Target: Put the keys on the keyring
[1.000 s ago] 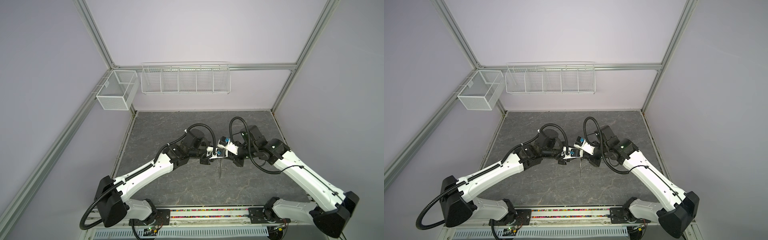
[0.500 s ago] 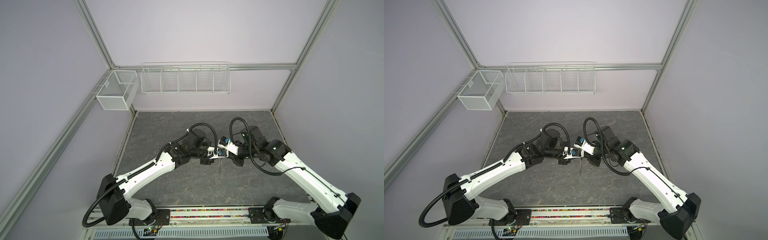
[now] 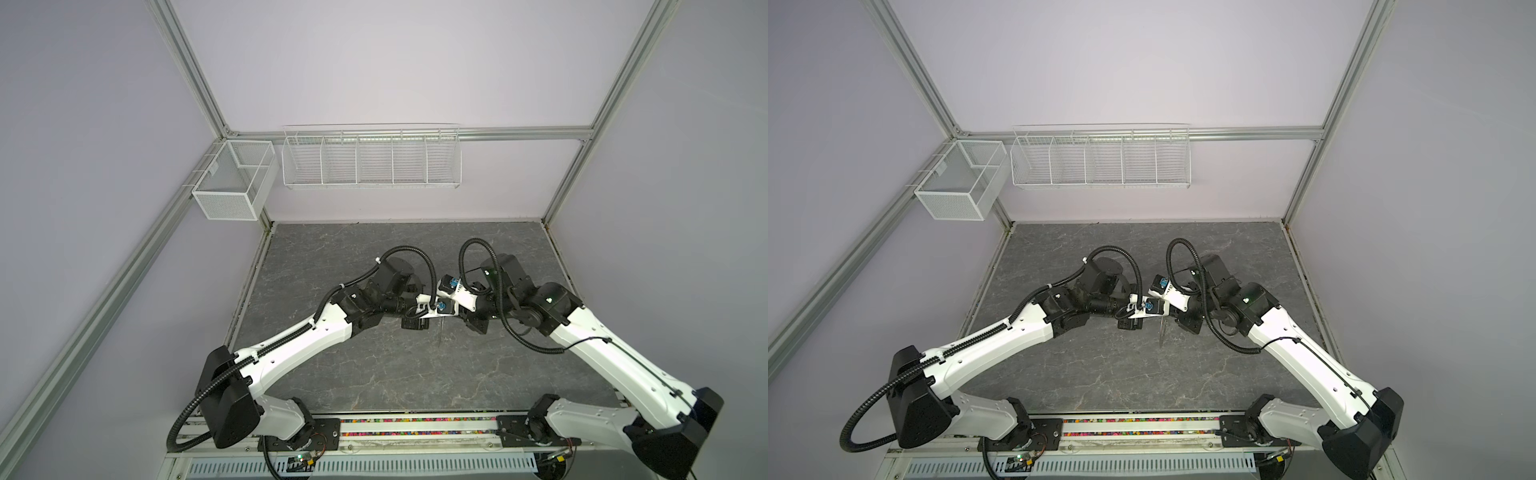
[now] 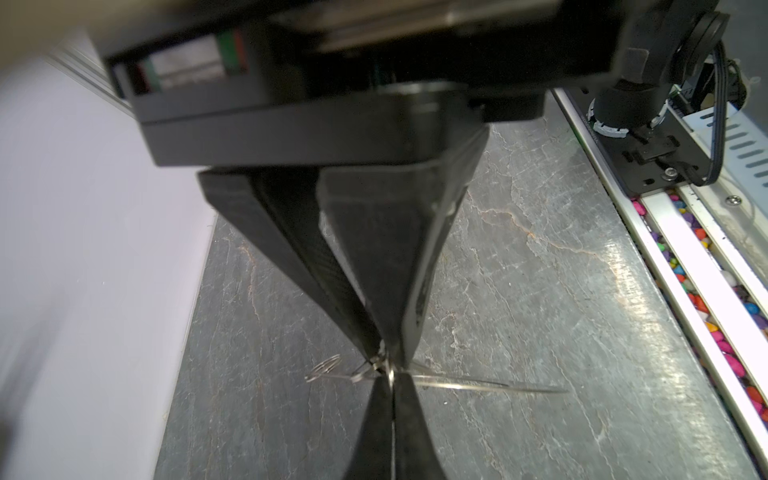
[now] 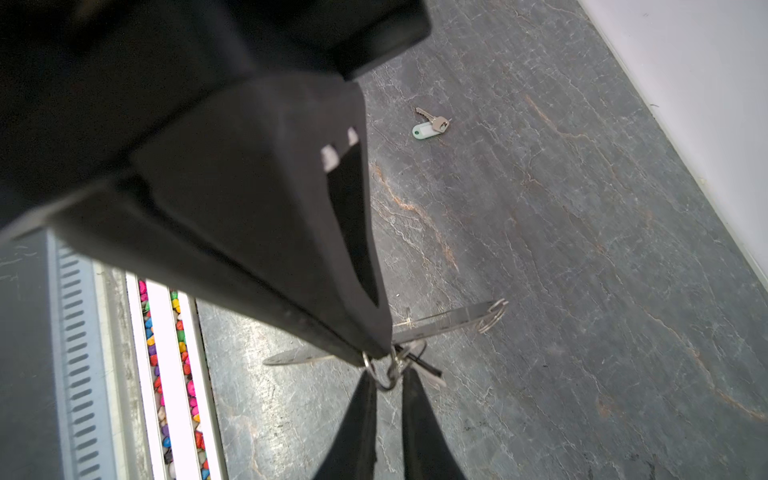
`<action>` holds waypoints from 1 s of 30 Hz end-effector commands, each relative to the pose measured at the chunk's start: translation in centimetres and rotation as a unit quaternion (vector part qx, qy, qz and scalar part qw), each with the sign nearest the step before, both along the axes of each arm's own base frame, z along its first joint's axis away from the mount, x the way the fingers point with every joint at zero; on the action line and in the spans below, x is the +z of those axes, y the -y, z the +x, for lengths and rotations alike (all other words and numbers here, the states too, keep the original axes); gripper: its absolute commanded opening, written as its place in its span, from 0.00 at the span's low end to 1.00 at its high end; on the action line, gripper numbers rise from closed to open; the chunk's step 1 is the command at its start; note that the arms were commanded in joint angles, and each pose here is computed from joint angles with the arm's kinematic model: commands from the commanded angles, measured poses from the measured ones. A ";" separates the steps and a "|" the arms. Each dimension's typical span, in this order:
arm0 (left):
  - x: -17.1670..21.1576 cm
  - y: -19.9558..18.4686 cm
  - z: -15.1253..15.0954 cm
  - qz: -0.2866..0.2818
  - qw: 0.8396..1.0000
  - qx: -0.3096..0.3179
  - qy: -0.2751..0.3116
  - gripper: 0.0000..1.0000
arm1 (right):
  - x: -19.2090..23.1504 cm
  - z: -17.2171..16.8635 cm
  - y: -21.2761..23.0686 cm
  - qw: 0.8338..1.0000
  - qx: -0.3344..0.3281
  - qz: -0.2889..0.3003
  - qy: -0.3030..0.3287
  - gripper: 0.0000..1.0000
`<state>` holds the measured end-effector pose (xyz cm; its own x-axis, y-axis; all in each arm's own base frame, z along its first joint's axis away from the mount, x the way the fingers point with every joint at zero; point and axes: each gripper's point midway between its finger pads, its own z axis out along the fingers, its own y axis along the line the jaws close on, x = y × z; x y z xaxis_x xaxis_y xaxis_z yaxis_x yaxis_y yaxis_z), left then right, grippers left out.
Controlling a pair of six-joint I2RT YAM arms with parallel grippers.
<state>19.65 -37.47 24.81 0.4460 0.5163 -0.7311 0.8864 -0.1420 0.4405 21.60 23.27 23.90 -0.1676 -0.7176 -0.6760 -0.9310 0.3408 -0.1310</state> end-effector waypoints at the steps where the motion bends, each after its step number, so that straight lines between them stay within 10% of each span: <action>1: 1.5 0.6 0.1 -0.022 0.999 0.010 -0.026 0.00 | 1.8 0.2 0.7 0.998 0.001 0.024 0.065 0.24; 12: 5.4 0.2 -0.9 -0.142 0.987 -0.028 -0.066 0.00 | 2.7 -1.0 1.2 0.991 -0.011 0.114 0.073 0.39; 30: 6.0 -0.6 -3.5 -0.169 0.980 -0.082 -0.068 0.00 | 2.1 -1.1 -0.5 0.988 0.012 0.151 0.037 0.48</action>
<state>16.83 -37.03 29.67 0.3666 0.2154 -0.9051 0.9289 -0.1402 0.3428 21.05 23.06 25.72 -0.1053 -0.5176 -0.8491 -0.9099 0.3947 -0.1278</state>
